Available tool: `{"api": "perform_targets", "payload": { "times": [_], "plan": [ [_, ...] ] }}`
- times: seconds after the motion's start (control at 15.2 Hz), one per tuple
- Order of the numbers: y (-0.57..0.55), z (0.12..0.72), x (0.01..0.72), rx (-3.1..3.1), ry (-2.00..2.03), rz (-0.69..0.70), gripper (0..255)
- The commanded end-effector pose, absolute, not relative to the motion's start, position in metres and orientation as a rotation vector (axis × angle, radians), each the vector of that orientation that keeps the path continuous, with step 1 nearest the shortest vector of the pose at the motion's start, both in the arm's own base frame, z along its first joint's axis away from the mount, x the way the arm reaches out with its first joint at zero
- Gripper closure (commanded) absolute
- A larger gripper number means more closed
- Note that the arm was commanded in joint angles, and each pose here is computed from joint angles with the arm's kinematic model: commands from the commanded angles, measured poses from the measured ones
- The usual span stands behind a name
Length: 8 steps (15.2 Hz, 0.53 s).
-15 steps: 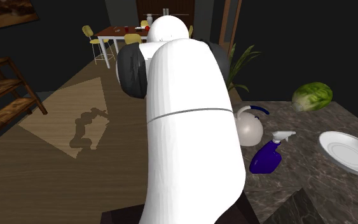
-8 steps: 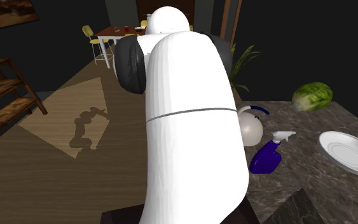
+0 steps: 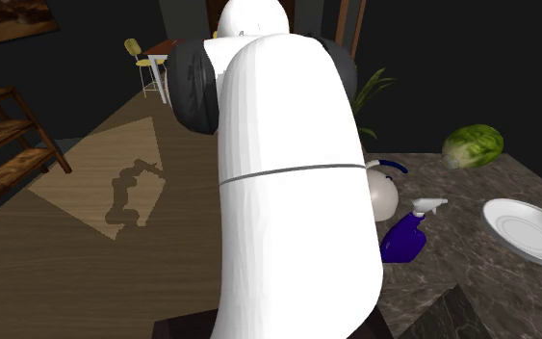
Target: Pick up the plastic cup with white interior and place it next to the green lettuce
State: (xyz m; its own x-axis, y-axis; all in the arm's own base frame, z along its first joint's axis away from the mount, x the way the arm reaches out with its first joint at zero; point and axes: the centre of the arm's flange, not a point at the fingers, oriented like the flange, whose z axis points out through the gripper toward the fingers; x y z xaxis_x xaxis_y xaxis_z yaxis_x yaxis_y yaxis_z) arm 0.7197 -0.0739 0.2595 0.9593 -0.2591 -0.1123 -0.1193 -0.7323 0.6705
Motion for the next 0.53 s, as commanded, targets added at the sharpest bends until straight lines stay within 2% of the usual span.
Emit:
{"api": "perform_targets", "payload": {
  "times": [0.0, 0.46],
  "plan": [
    [-0.073, 0.27, 0.718, 2.395, -0.265, -0.257, 255],
    [-0.073, 0.307, 0.718, 2.395, -0.265, -0.257, 255]
  ]
}}
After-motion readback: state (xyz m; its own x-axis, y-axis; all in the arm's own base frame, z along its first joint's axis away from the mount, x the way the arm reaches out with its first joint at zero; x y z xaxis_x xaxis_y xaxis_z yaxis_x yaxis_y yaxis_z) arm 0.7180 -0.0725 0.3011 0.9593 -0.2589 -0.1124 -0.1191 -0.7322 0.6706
